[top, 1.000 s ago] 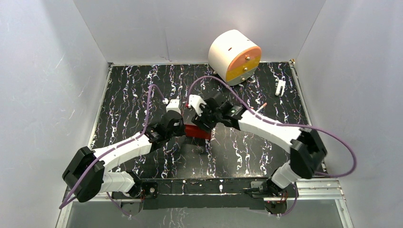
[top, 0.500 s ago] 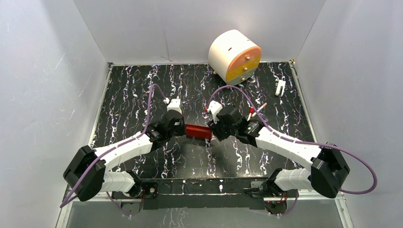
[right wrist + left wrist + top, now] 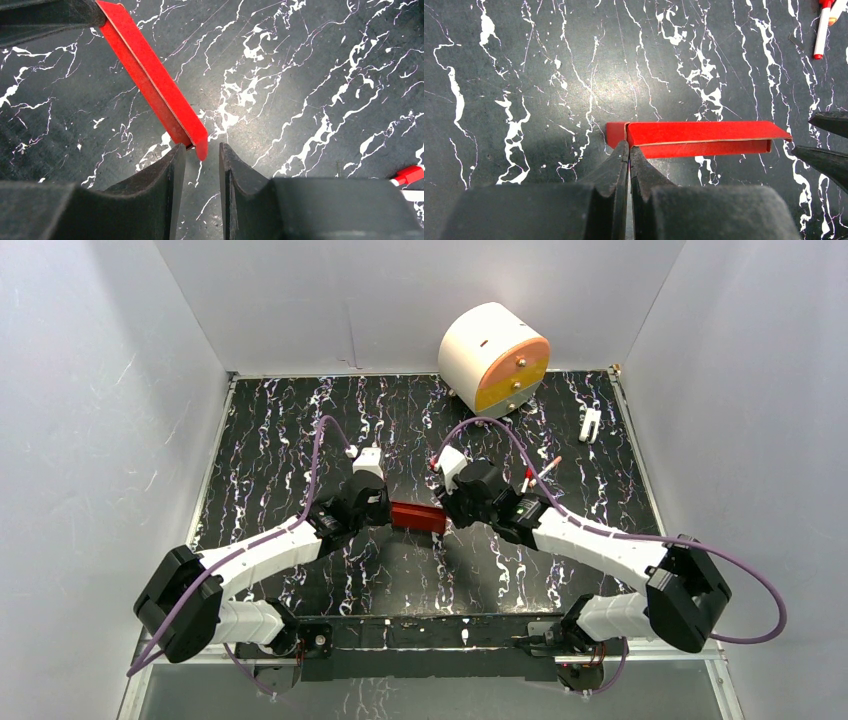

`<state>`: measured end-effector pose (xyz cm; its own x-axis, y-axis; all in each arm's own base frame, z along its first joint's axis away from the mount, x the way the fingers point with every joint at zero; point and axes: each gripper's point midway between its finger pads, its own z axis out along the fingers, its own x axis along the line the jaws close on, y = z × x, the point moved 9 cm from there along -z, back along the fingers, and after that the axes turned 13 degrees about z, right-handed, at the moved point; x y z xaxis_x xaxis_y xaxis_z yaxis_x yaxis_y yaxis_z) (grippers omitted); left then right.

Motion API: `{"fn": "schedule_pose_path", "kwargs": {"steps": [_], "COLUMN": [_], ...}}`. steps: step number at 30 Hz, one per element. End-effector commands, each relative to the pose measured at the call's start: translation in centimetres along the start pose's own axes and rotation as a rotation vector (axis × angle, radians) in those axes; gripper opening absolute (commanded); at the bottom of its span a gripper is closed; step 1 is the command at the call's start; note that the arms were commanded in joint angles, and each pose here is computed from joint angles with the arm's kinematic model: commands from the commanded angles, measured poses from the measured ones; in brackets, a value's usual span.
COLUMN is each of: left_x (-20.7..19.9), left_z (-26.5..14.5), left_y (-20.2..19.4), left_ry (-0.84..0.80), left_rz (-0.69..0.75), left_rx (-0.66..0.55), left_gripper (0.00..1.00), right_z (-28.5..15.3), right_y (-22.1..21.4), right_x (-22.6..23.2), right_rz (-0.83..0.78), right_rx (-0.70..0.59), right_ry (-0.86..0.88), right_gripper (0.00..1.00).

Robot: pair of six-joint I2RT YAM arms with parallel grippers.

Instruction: Fold the paper box

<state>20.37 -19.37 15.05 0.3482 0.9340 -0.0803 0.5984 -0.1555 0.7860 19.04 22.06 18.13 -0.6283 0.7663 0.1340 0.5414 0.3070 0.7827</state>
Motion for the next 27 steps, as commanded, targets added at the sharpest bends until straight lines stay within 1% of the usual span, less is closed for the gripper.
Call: {"fn": "schedule_pose_path", "kwargs": {"steps": [1, 5, 10, 13, 16, 19, 27], "left_x": [0.5, 0.5, 0.4, 0.4, 0.4, 0.5, 0.8], "left_z": [-0.3, -0.3, -0.3, -0.4, -0.5, -0.5, -0.1], "left_y": [-3.3, -3.2, -3.0, -2.9, -2.9, -3.1, -3.5], "left_ry": [0.010, 0.007, -0.003, -0.002, -0.001, 0.005, 0.039], "left_rz": [0.075, 0.075, 0.075, 0.077, 0.077, 0.079, 0.094], "left_rx": [0.181, 0.187, 0.191, 0.191, 0.189, 0.193, 0.203], "left_gripper": [0.00, 0.00, 0.00, 0.00, 0.00, 0.00, 0.00], "right_z": [0.9, 0.9, 1.1, 1.4, 1.4, 1.1, 0.2], "right_y": [0.4, -0.2, -0.6, -0.6, -0.3, 0.5, 2.1], "right_x": [0.2, 0.0, -0.2, -0.2, 0.0, 0.5, 1.3], "right_rz": [0.007, 0.005, 0.006, 0.006, 0.009, 0.036, 0.164], "right_rx": [-0.038, -0.013, -0.017, -0.013, -0.010, -0.027, -0.006], "right_ry": [0.004, -0.008, -0.024, -0.028, -0.019, 0.014, 0.007], "right_gripper": [0.38, 0.35, 0.29, 0.22, 0.09, 0.00, 0.00]}}
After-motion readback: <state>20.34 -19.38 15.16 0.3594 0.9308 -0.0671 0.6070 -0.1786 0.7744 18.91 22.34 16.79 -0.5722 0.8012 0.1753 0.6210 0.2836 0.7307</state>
